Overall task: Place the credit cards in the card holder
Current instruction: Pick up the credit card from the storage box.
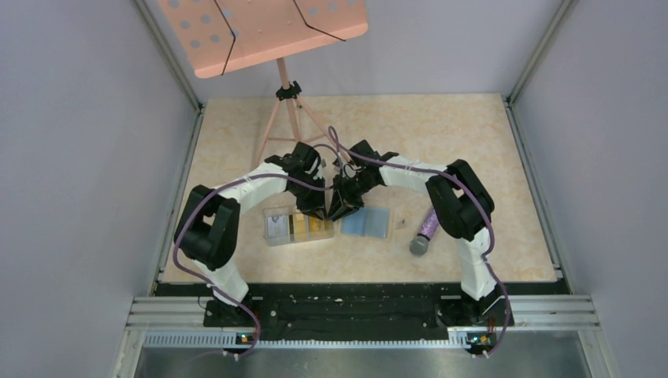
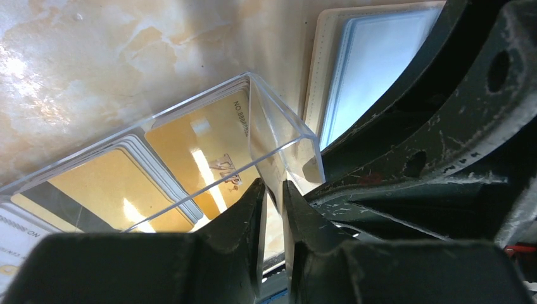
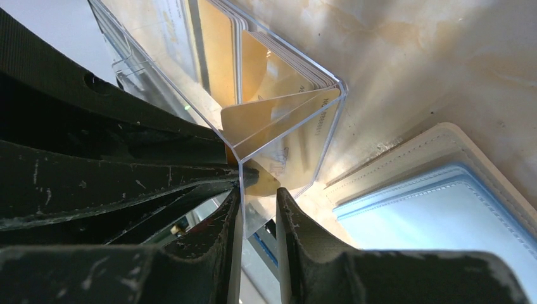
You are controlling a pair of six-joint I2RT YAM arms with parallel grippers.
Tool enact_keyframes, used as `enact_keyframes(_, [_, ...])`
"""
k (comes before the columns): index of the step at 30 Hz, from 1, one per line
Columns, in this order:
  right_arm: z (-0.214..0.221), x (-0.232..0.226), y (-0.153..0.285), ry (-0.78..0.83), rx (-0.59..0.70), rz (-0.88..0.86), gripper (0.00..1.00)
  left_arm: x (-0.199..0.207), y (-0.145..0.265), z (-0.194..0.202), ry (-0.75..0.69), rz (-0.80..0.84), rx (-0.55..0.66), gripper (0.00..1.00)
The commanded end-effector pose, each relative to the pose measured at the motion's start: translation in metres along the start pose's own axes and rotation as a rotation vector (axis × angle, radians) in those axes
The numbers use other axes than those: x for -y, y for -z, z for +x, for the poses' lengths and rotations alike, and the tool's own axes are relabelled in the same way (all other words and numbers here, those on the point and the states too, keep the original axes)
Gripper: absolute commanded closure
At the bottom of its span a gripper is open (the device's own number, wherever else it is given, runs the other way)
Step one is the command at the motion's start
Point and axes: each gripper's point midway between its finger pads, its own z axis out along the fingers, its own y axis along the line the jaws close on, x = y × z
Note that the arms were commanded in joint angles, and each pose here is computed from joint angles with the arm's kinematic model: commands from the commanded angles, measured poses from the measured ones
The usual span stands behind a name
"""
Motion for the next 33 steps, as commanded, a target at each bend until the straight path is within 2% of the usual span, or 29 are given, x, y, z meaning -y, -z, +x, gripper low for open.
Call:
enact_keyframes(1, [0.002, -0.004, -0.004, 0.058, 0.015, 0.002, 0.82, 0.014, 0.0, -0.006, -0.007, 0.042, 0.015, 0.78])
enact_keyframes(4, [0.001, -0.006, -0.003, 0.06, 0.019, 0.0, 0.82, 0.006, -0.004, -0.001, -0.002, 0.011, -0.002, 0.82])
enact_keyframes(7, [-0.001, -0.009, -0.001, 0.068, 0.025, -0.003, 0.82, 0.009, 0.0, -0.002, -0.003, 0.019, 0.008, 1.0])
enact_keyframes(14, [-0.01, -0.025, 0.014, 0.115, 0.082, -0.007, 0.75, 0.02, 0.026, -0.013, -0.016, 0.028, 0.083, 1.0])
enact_keyframes(19, [-0.022, -0.037, 0.039, 0.18, 0.19, 0.019, 0.57, 0.024, 0.054, -0.017, -0.046, 0.026, 0.164, 1.0])
enact_keyframes(25, [-0.029, -0.036, 0.068, 0.192, 0.292, 0.022, 0.46, 0.028, 0.09, -0.02, -0.122, 0.033, 0.295, 1.0])
enact_keyframes(28, [-0.026, -0.022, 0.077, 0.162, 0.311, 0.038, 0.44, 0.041, 0.101, -0.023, -0.156, 0.106, 0.36, 1.0])
enact_keyframes(33, [-0.015, 0.013, 0.091, 0.091, 0.326, 0.075, 0.43, 0.082, 0.104, -0.025, -0.16, 0.36, 0.4, 1.0])
